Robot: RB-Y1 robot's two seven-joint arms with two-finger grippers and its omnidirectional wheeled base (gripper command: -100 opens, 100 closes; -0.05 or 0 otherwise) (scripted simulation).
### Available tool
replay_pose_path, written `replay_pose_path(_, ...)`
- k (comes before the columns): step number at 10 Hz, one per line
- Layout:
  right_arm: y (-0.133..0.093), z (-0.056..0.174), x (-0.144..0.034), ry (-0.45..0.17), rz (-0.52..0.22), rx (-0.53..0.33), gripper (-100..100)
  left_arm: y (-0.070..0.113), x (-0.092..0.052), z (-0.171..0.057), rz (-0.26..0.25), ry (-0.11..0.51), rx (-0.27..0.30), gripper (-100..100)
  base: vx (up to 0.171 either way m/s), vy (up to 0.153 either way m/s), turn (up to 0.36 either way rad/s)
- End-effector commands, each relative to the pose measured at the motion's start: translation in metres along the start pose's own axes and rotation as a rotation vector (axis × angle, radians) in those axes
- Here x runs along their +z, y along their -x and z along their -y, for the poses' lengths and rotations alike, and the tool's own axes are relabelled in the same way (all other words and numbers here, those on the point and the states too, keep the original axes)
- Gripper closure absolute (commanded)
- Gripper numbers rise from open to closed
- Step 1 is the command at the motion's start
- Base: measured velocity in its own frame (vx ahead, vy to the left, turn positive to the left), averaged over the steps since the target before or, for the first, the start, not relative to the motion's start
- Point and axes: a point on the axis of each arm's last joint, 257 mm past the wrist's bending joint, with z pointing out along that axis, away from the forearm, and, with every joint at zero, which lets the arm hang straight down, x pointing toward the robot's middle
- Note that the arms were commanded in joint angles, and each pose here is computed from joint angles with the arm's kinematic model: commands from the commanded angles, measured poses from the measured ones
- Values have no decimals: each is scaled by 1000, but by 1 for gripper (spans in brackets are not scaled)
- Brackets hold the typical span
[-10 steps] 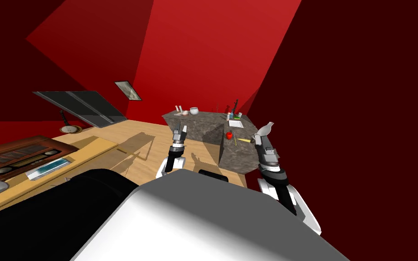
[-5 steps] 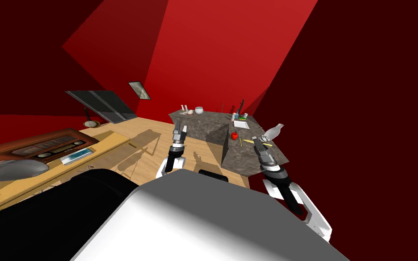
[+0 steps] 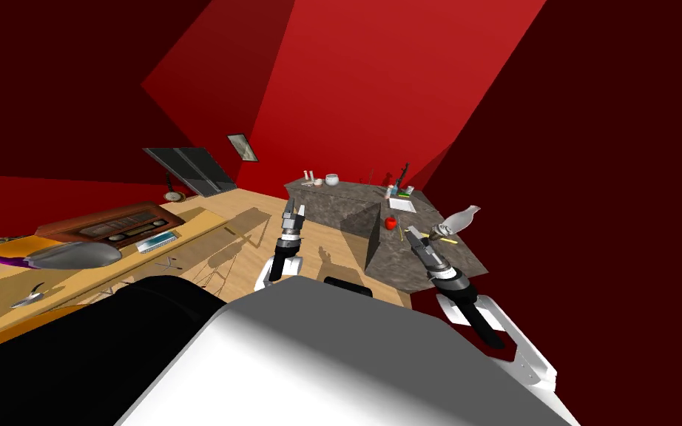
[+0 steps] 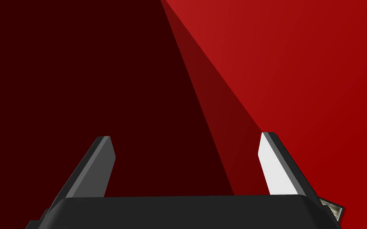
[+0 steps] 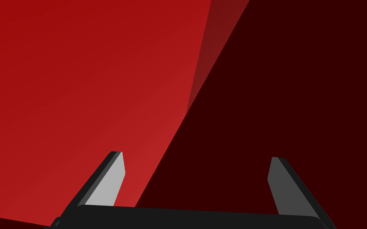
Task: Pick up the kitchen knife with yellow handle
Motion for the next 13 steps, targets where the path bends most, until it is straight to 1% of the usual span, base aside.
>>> replay_pose_path(1, -12, 8, -7, 3, -73, -48, -100, 0, 0, 0, 0, 0, 0, 0, -38, 43, 223)
replay_pose_path(2, -12, 8, -8, 7, -89, -55, -100, 0, 0, 0, 0, 0, 0, 0, -30, 30, 88)
replay_pose_path(3, -23, 17, -16, 7, -150, -91, -100, 0, 0, 0, 0, 0, 0, 0, -22, 44, 175)
replay_pose_path(4, -24, 17, -17, 11, -166, -98, -100, 0, 0, 0, 0, 0, 0, 0, -20, 35, 99)
replay_pose_path(5, -34, 27, -26, 9, -228, -131, -100, 0, 0, 0, 0, 0, 0, 0, -20, 43, 202)
replay_pose_path(6, -34, 27, -27, 14, -246, -140, -100, 0, 0, 0, 0, 0, 0, 0, -17, 26, 105)
replay_pose_path(7, -45, 37, -38, 10, -308, -168, -100, 0, 0, 0, 0, 0, 0, 0, -20, 27, 225)
replay_pose_path(8, -45, 38, -39, 15, -329, -178, -100, 0, 0, 0, 0, 0, 0, 0, -15, 19, 125)
replay_pose_path(9, -56, 49, -52, 10, -394, -203, -100, 0, 0, 0, 0, 0, 0, 0, -10, 28, 235)
replay_pose_path(10, -55, 50, -54, 15, -415, -214, -100, 0, 0, 0, 0, 0, 0, 0, -4, 17, 91)
replay_pose_path(11, -65, 61, -69, 7, -481, -234, -100, 0, 0, 0, 0, 0, 0, 0, -3, 16, 181)
replay_pose_path(12, -64, 62, -71, 11, -500, -244, -100, 0, 0, 0, 0, 0, 0, 0, -1, 10, 124)
replay_pose_path(13, -73, 74, -87, 1, -566, -260, -100, 0, 0, 0, 0, 0, 0, 0, 3, 9, 234)
